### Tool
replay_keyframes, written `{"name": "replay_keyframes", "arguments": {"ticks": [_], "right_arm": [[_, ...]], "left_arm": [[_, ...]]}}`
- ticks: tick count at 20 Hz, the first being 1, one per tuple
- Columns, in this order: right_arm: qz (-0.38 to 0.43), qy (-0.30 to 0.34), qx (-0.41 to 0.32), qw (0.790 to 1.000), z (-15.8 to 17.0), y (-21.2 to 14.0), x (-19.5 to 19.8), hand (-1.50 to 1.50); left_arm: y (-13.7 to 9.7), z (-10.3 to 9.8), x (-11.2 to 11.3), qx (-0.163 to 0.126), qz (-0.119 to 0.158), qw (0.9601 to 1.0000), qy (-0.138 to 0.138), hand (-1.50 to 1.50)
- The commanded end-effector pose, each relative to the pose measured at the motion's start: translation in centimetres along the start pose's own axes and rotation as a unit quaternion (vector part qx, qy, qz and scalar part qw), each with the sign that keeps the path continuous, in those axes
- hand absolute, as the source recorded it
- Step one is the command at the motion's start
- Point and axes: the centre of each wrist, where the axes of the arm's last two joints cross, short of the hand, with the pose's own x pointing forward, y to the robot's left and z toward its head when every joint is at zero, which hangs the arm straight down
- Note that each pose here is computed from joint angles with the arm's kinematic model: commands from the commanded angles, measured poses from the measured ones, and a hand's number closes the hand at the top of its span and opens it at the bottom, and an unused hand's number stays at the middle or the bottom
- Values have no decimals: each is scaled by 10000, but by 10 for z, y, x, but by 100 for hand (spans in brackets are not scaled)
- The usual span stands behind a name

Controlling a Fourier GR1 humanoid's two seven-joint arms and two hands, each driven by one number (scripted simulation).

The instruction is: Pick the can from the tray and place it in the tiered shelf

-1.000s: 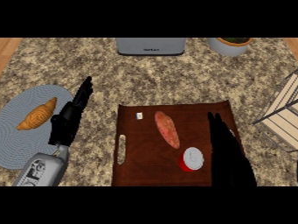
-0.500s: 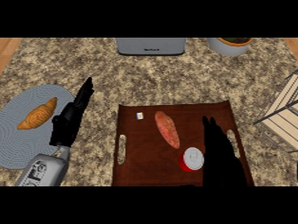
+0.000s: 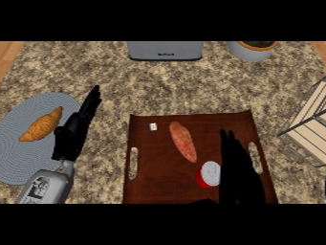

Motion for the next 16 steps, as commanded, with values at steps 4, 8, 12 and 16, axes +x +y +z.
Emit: {"name": "replay_keyframes", "arguments": {"ticks": [4, 8, 12, 16], "right_arm": [[106, 789, 9, 9968, -9, 19, 2, -150], [93, 920, 47, 9957, -14, 4, 6, -150], [69, 900, 150, 9958, -11, 27, -1, -150], [105, 850, 244, 9960, -33, 30, -22, -150]], "left_arm": [[6, -4, -12, 93, -30, 9999, -109, 0], [-9, 0, -12, -18, -43, 10000, -21, 0], [-10, 0, -8, -37, -36, 10000, -52, 0], [-8, -6, 28, -33, -8, 10000, -44, 0]]}}
